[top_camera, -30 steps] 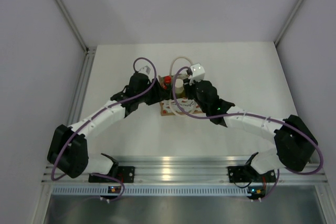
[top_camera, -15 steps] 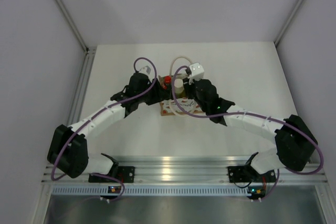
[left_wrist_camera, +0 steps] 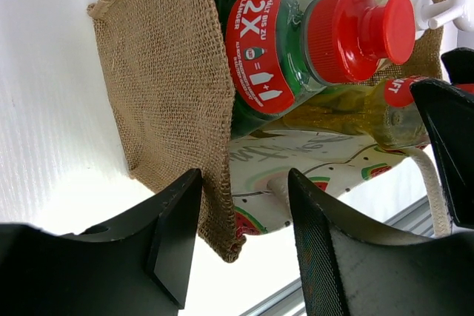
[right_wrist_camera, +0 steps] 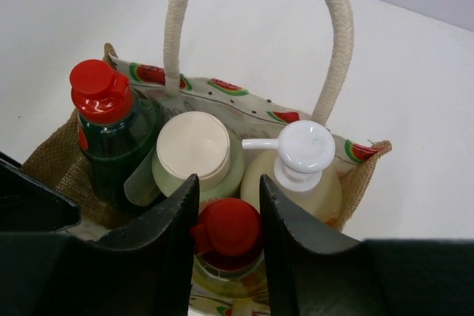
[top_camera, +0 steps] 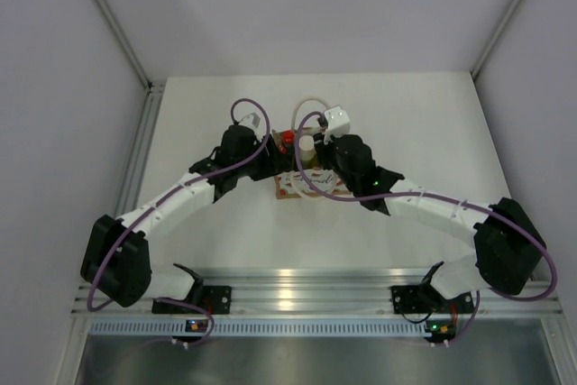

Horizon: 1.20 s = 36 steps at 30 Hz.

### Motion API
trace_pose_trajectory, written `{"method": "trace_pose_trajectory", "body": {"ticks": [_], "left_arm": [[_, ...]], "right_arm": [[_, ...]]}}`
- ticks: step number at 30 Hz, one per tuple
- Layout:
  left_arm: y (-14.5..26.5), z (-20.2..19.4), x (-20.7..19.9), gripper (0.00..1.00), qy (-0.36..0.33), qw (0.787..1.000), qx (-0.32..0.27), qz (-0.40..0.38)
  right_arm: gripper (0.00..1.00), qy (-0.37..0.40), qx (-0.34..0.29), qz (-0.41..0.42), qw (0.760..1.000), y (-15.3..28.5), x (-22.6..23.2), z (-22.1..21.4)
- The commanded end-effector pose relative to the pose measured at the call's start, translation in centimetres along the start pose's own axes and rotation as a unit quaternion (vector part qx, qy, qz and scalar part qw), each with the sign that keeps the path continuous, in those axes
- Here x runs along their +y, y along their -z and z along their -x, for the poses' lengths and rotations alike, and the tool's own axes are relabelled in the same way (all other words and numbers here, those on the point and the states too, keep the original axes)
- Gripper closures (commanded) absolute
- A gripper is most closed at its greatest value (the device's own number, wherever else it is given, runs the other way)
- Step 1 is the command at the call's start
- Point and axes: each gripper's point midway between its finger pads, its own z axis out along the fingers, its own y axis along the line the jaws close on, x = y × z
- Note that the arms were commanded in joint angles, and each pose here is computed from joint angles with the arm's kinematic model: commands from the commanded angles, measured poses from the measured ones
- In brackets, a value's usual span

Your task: Take the personal care products out of the canvas bag

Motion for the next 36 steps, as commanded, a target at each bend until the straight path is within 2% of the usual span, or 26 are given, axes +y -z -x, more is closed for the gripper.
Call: {"method": "trace_pose_trajectory", "body": {"ticks": [1,8,9,13,23,36], "left_arm": [[0.9,1.8,-2.5,0.45,-0.013,0.999,-0.024,-0.041],[0.9,1.9,-2.6,0.41,-0.016,0.999,-0.024,-0.041],[0.9,1.9,-2.6,0.35,-0.016,0.999,-0.026,-0.041],[1.0,1.9,-2.6,0.23,-0.017,0.999,-0.025,-0.042],[1.0,1.9,-2.5,0.09,-0.016,0.999,-0.027,-0.04],[1.0,2.3,-2.2,0.03,-0.018,0.999,-0.037,-0.03]], "right_arm": [[1.0,-0.045,-0.139,0.016,0.989,1.9,0.6,10.8],[1.0,-0.047,-0.153,0.02,0.987,2.2,0.7,12.7],[1.0,-0.046,-0.153,0.019,0.987,2.2,0.7,12.9],[1.0,-0.044,-0.159,0.018,0.986,2.4,0.6,14.0],[1.0,-0.027,-0.174,0.012,0.984,3.5,-0.1,17.0],[1.0,-0.029,-0.206,0.006,0.978,7.1,-1.8,22.5]]}}
